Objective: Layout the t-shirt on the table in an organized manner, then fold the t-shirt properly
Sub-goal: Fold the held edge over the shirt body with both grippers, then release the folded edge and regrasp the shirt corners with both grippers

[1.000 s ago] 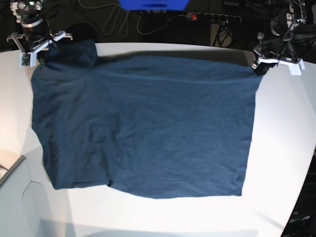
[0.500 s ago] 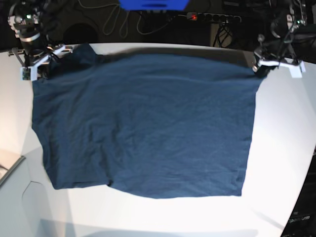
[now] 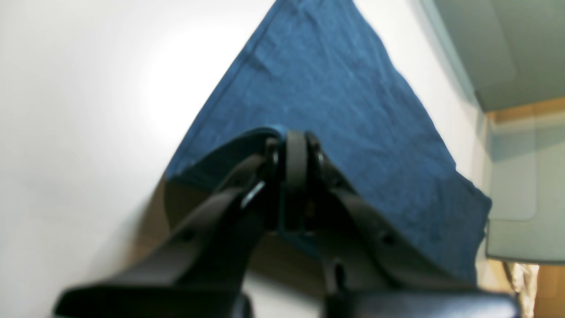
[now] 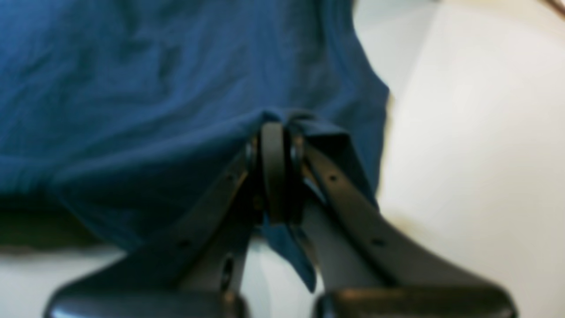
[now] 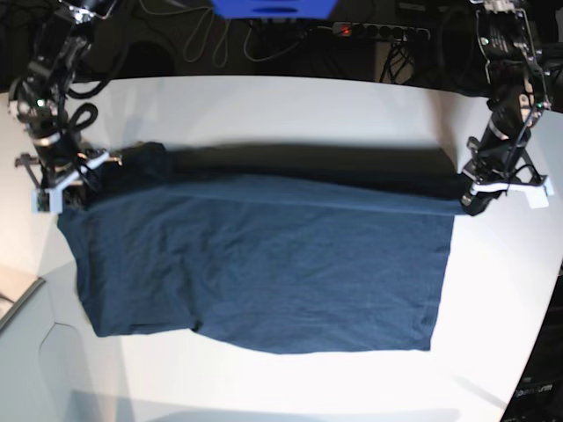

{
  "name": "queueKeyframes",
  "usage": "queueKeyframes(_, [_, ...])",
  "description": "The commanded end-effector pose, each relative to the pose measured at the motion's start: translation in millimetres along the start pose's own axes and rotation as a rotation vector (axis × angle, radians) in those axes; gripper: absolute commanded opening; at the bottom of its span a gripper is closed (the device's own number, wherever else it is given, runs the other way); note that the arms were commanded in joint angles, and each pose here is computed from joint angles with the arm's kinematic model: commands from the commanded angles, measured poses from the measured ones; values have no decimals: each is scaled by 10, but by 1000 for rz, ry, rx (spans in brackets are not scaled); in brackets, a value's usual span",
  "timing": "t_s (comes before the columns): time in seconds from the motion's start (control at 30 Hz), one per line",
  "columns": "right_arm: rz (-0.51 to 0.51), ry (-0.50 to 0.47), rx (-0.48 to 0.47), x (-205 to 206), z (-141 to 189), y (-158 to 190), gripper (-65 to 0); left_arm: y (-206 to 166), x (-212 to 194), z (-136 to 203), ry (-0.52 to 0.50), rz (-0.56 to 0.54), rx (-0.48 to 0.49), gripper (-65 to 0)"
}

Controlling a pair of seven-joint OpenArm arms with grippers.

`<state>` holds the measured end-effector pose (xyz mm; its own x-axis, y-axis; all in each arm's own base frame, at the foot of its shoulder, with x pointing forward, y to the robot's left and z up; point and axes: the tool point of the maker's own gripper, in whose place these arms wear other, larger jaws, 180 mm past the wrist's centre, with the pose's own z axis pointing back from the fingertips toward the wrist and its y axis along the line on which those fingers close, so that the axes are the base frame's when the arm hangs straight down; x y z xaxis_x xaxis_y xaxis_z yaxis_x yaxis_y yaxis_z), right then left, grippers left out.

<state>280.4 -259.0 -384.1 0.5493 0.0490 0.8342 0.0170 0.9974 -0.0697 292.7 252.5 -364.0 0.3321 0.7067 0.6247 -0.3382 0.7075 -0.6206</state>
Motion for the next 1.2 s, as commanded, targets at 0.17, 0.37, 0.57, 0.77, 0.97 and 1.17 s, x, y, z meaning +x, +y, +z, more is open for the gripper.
queueKeyframes(0.17, [35,-70,49,387,-328,-27,-650,-208,316,-208,-75,14,-53,-650])
queueKeyframes(0.37, [12,-108,59,665,-557,-62,-650,-334,495,-420,-102,44,-77,-650])
queueKeyframes(0.57, [33,-111,96,816,-727,13,-650,-334,539,-557,-100,70,-72,-650])
queueKeyframes(0.77, [18,-78,112,780,-872,-5,-650,-298,508,-754,-78,11,-24,-650])
queueKeyframes(0.97, [-16,-124,123,787,-954,-21,-650,-500,598,-873,-93,-109,-21,-650])
queueKeyframes(1.17, [-36,-151,130,769,-981,-1,-650,-359,522,-1018,-57,-112,32,-650])
